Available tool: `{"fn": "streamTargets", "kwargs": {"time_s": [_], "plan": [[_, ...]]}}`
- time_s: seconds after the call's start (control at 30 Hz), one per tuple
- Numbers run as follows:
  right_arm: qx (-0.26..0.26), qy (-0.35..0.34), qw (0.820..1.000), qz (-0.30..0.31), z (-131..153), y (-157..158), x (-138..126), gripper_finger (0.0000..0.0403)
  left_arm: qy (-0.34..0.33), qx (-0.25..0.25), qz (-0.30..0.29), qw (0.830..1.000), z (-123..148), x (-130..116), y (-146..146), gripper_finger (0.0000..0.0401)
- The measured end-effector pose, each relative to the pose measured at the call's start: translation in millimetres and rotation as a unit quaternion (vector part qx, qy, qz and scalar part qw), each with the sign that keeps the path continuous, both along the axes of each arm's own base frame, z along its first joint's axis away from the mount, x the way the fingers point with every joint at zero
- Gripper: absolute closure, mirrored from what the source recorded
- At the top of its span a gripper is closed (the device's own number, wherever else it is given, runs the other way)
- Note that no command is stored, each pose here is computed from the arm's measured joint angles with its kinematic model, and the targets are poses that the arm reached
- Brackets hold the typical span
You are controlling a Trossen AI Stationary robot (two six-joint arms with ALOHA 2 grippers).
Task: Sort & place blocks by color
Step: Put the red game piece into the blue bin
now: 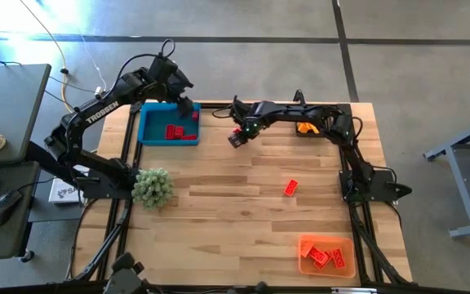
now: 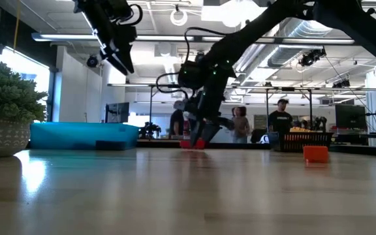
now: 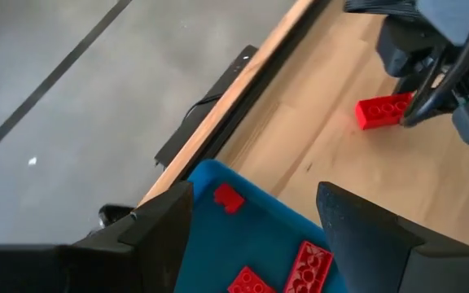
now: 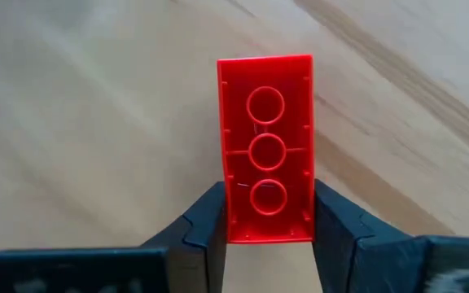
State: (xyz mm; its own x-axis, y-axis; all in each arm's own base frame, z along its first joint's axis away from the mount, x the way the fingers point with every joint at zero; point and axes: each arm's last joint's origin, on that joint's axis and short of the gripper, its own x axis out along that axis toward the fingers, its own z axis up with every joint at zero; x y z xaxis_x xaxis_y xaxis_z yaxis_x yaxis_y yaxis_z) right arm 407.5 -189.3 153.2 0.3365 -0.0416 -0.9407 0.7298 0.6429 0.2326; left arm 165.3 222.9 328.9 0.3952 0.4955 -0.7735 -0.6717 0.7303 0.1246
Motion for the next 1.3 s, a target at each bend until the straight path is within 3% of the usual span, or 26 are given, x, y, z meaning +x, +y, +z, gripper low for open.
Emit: {"fn": "streamTargets", "kwargs": {"time_s": [0.4, 0.77, 1.2, 1.3], "plan": [[-0.009, -0.055, 0.989, 0.134, 92.0, 0.3, 17.7, 0.0294, 0.041, 0.045, -0.147, 0.987, 0.3, 12.6, -9.4, 0.0151], [0.021, -0.138, 0.960, 0.243, 171.4, -8.3, -2.7, 0.0294, 0.055, 0.072, -0.233, 0.968, 1.0, 35.6, -29.7, 0.0151], [0.136, -0.238, 0.903, 0.332, 179.2, -4.5, -13.3, 0.0294, 0.007, 0.128, -0.325, 0.937, 9.7, 78.8, -70.3, 0.0151], [0.139, -0.242, 0.900, 0.334, 179.6, -3.9, -13.1, 0.0294, -0.003, 0.139, -0.344, 0.929, 11.6, 87.1, -80.9, 0.0151]]}}
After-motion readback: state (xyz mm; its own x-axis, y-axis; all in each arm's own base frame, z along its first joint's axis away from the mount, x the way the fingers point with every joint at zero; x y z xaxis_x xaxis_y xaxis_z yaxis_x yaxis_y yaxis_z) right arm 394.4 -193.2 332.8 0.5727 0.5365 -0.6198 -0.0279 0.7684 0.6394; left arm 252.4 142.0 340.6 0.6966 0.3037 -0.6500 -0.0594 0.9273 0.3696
